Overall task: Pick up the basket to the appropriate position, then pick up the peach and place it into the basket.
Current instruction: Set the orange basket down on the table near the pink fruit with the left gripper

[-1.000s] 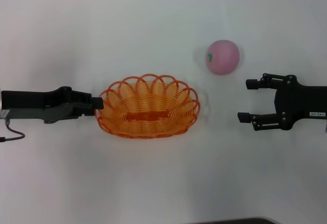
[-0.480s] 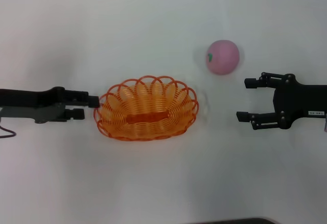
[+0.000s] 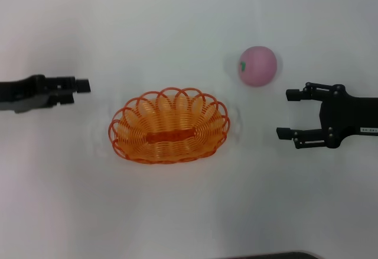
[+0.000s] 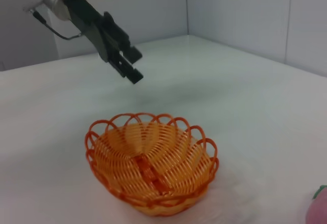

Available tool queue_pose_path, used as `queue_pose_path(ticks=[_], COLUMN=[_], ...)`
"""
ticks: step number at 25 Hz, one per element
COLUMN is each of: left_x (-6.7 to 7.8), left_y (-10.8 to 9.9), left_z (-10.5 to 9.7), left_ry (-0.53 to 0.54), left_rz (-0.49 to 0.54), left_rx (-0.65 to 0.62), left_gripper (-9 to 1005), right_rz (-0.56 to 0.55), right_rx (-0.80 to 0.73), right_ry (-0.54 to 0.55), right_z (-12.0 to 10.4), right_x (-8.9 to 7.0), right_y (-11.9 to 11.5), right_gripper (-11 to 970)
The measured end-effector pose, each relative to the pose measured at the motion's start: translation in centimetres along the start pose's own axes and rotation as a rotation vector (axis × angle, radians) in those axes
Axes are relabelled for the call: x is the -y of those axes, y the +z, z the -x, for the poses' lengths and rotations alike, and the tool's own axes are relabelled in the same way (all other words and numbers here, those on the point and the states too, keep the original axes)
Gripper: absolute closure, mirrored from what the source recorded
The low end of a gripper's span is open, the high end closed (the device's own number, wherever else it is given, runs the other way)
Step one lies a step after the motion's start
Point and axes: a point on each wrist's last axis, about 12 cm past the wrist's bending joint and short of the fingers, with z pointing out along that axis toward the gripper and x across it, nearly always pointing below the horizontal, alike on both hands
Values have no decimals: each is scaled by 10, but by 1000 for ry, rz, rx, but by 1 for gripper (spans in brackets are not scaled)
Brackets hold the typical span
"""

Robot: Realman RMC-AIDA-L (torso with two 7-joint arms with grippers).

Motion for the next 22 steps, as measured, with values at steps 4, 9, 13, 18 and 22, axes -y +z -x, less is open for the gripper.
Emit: queue_pose_path(ticks=[4,9,13,18,22], left_x=[0,1,2,4,1], left_y=[-4,-3,-5,-8,-11], left_z=[-7,-23,-31,-45,-66], left_ry=[84,290,415,560,687], left_rz=[-66,-121,-123,-171,-196], left_rx=[91,171,182,173,181], left_gripper=[314,313,316,320,322], right_rz=[-14,-37,-53,-56,-52], right_rx=[16,61,103,112,107], right_ry=[18,36,44,61,65], right_z=[1,4,7,9,10], right_x=[1,3,3,5,6], right_y=[-3,-9,-15,-16,-15], right_gripper=[55,55,55,54,54])
